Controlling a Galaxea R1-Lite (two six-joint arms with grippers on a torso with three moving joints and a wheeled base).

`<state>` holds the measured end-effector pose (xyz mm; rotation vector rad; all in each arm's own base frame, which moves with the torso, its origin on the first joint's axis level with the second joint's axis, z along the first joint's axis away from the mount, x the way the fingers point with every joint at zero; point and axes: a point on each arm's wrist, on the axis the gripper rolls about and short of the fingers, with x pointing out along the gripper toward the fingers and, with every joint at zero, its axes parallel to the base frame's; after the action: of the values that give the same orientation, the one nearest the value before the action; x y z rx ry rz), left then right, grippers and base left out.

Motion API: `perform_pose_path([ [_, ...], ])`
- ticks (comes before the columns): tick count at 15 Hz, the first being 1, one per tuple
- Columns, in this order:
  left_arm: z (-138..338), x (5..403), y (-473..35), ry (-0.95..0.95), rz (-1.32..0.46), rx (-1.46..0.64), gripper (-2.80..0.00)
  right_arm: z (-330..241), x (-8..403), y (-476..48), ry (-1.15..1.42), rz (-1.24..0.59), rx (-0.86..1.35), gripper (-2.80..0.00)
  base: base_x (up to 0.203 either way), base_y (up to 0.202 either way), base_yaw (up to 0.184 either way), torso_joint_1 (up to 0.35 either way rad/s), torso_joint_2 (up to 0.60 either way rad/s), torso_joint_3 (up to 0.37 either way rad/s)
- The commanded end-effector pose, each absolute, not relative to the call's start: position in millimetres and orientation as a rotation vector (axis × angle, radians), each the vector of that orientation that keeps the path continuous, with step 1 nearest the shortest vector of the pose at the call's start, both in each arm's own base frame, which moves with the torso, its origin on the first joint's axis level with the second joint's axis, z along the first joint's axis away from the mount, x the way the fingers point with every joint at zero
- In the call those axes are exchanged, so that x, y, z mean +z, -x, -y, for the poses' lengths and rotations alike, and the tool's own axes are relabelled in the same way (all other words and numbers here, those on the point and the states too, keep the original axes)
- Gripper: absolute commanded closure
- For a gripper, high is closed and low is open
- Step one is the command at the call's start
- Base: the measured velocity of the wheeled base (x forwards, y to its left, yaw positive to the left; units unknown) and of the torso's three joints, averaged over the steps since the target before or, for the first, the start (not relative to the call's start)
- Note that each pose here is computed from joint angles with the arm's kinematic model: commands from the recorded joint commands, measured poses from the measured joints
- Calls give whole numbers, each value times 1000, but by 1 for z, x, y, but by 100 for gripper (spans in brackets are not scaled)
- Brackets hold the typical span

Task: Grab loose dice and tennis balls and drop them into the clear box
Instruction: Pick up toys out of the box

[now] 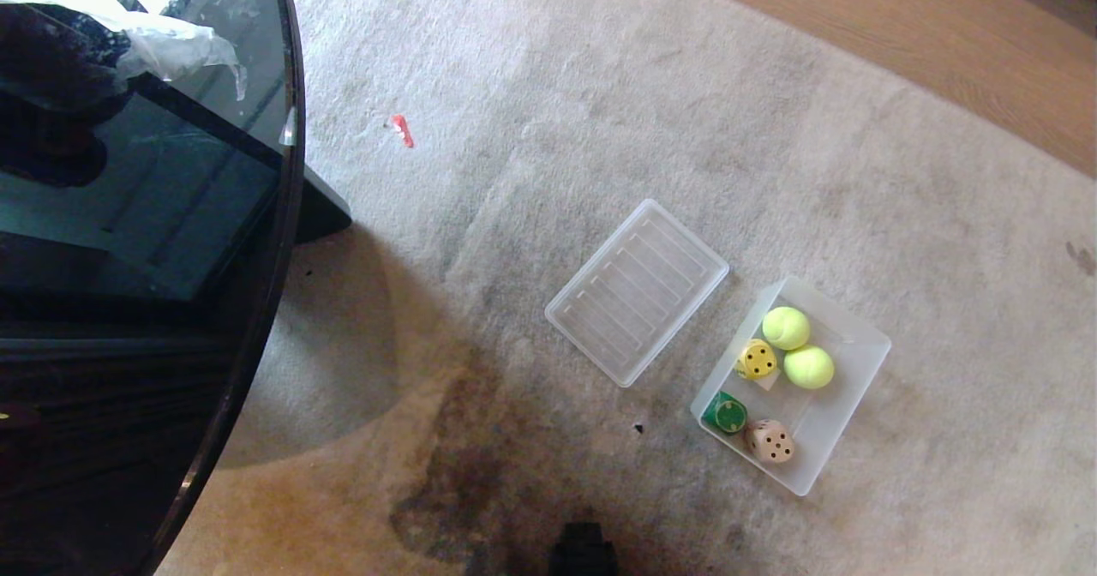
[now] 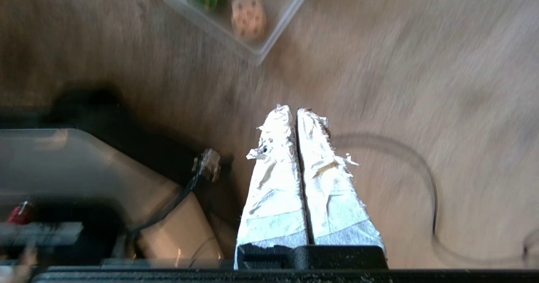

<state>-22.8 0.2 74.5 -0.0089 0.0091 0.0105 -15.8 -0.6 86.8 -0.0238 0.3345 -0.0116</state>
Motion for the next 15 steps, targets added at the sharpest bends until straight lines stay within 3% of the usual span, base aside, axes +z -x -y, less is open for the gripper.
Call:
perform_pose_path([
  [1,0,75,23,9,-11,11,0,0,77,29,40,-185,-10,0,0,0,0,0,0,0],
  [15,0,75,23,9,-9,11,0,0,75,31,50,-152,5,0,0,0,0,0,0,0],
])
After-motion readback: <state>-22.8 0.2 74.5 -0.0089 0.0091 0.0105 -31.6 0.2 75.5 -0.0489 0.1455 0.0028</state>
